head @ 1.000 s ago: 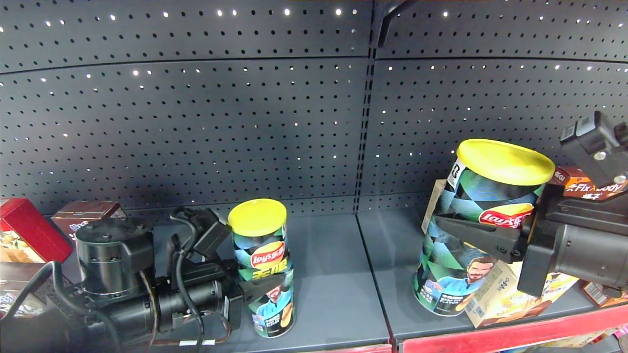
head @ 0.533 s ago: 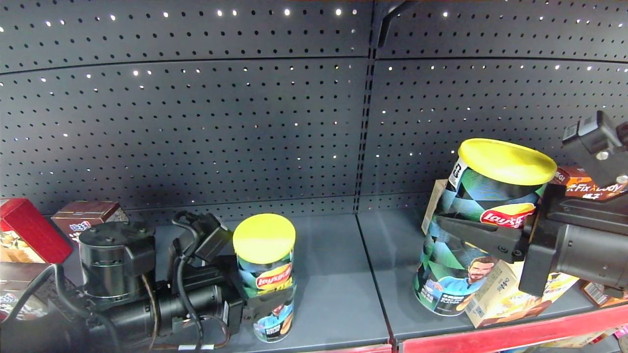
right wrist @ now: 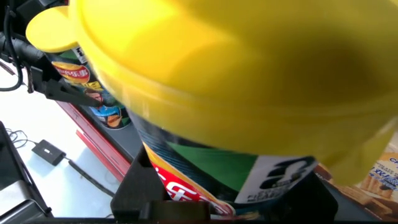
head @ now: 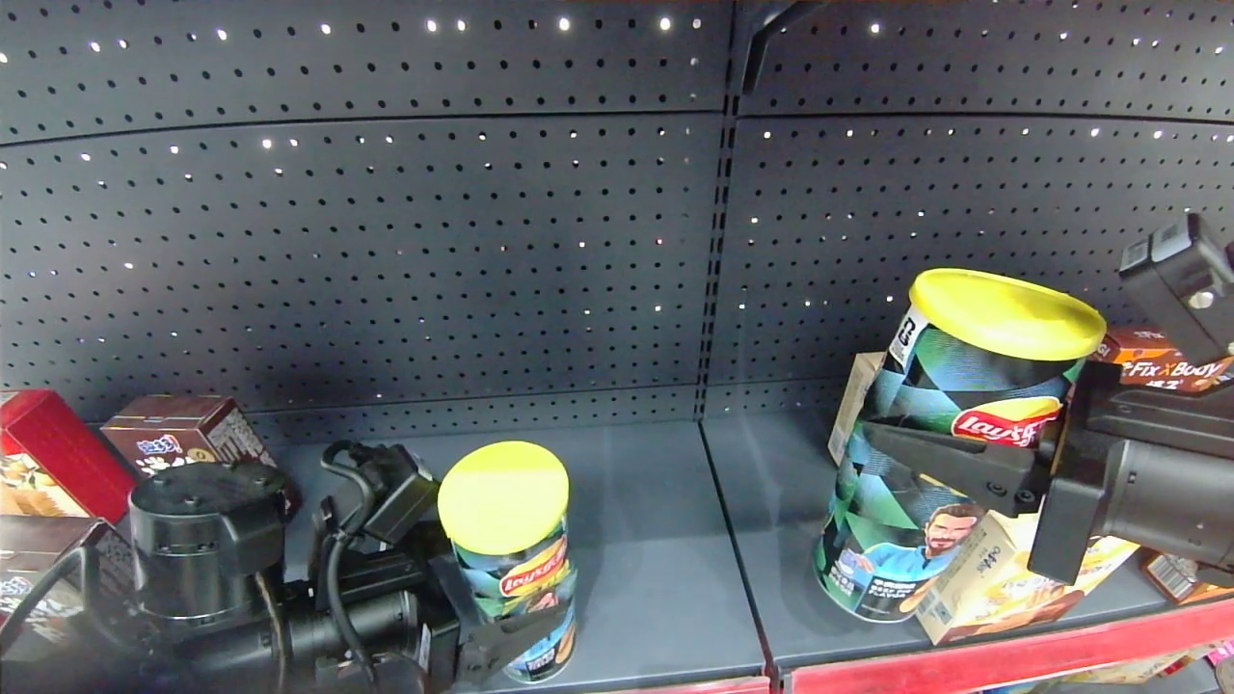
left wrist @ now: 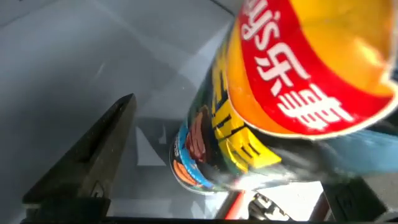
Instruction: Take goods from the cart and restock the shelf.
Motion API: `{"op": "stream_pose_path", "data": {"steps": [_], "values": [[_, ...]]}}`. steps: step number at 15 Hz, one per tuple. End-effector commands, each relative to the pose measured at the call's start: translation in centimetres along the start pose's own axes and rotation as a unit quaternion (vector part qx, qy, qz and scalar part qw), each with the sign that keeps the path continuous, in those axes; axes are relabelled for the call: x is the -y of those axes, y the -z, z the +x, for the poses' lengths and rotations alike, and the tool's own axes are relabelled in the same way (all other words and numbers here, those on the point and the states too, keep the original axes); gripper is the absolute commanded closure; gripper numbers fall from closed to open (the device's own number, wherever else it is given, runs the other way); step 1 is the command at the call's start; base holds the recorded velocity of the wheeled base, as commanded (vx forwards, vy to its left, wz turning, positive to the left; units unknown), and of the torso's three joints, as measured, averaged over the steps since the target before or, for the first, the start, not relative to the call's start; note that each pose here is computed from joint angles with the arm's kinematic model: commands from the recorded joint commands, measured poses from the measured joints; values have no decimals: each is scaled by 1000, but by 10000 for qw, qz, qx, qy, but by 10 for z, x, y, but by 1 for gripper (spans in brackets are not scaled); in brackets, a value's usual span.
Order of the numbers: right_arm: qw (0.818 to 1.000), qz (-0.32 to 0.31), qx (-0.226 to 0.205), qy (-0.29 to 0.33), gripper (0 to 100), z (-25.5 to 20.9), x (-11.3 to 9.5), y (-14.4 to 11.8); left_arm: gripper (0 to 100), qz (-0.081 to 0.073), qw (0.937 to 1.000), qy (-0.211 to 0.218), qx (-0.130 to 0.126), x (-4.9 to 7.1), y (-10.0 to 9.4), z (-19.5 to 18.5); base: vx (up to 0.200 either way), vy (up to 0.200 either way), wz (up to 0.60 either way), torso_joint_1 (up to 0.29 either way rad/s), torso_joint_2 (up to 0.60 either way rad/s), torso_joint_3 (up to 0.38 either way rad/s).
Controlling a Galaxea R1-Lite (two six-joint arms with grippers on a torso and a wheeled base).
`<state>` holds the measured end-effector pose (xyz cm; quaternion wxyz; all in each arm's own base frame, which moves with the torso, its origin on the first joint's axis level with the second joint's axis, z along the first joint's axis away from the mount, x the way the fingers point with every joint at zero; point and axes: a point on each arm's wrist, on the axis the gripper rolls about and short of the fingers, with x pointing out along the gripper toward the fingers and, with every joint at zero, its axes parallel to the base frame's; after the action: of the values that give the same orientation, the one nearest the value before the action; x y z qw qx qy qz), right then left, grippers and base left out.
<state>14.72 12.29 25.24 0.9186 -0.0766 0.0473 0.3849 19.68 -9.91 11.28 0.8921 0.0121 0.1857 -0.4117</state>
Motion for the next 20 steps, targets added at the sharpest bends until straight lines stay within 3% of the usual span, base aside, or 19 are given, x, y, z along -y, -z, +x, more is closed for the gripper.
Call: {"op": "stream_pose_path", "data": {"steps": [1, 3, 8, 15, 20], "values": [[10000, -4, 8, -3, 100, 0, 0, 0, 0, 5, 9999, -103, 60, 0, 1, -11, 0, 0, 0, 0, 0, 0], [10000, 3, 15, -2, 100, -1, 0, 0, 0, 88, 9996, -279, 21, -4, 7, -21, 0, 0, 0, 0, 0, 0], [10000, 3, 9, -10, 100, -1, 0, 0, 0, 12, 9991, -433, -16, -5, 14, -31, 0, 0, 0, 0, 0, 0], [10000, 5, -7, -4, 100, -4, -1, 3, 0, 25, 9981, -599, 116, -9, 11, -37, 0, 0, 0, 0, 0, 0], [10000, 5, 0, -4, 100, -4, -1, 2, 0, 65, 9983, -559, 167, -3, 13, -44, 0, 0, 0, 0, 0, 0]]}}
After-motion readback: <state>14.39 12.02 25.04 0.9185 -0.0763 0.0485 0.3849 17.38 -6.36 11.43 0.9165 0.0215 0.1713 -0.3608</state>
